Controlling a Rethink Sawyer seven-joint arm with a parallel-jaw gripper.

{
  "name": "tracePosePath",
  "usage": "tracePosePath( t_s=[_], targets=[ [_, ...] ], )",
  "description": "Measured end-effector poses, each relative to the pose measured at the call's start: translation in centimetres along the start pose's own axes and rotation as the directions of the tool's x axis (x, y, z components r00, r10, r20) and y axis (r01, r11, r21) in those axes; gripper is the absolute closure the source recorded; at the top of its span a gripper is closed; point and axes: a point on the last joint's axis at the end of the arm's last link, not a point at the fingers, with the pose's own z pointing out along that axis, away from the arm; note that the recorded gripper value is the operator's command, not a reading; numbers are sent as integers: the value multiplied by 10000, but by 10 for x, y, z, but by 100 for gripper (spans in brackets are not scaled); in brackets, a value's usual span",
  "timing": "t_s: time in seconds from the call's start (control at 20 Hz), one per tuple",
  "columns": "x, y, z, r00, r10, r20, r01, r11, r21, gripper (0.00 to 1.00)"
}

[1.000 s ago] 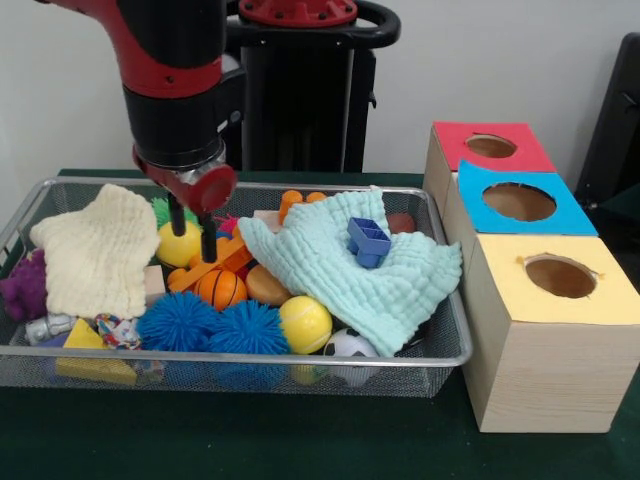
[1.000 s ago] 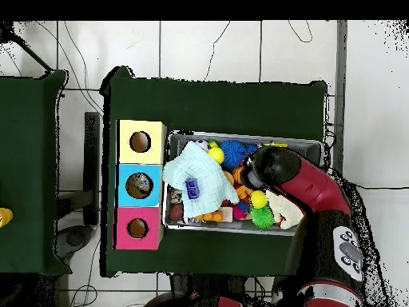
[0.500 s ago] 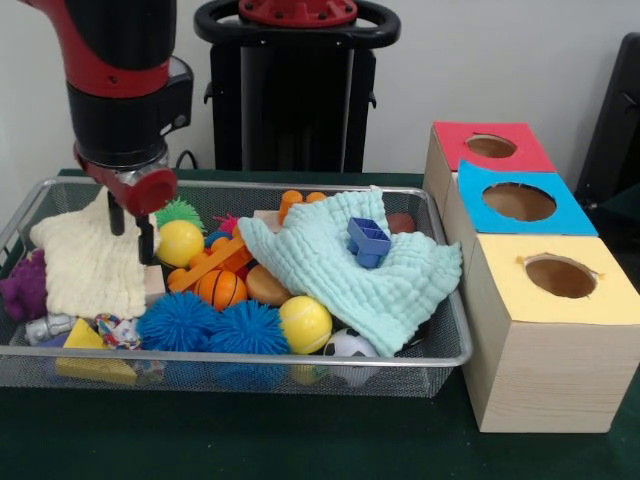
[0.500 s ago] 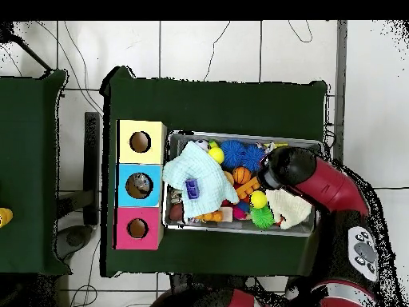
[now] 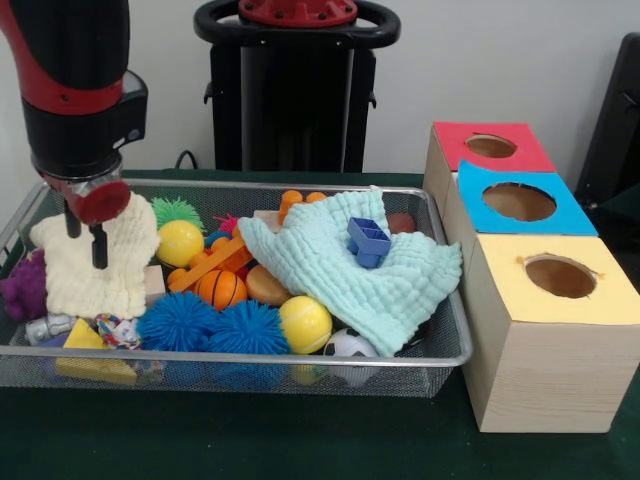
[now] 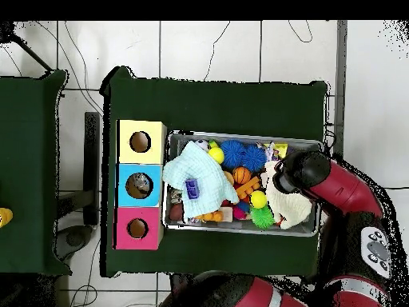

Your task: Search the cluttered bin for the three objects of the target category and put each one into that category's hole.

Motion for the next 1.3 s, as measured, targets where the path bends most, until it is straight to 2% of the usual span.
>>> tracePosePath(
  t_s=[0.45,0.65,0.7,1.0,1.3],
  targets=[
    [-11,-2,28,9989,-154,-438,175,9987,487,0],
    [-20,6,46,9987,-306,-419,330,9979,562,0],
    [-22,9,51,9986,-353,-402,376,9976,576,100],
    [-23,12,60,9983,-420,-416,444,9972,603,100],
    [-24,12,57,9984,-431,-356,453,9970,624,100]
  ],
)
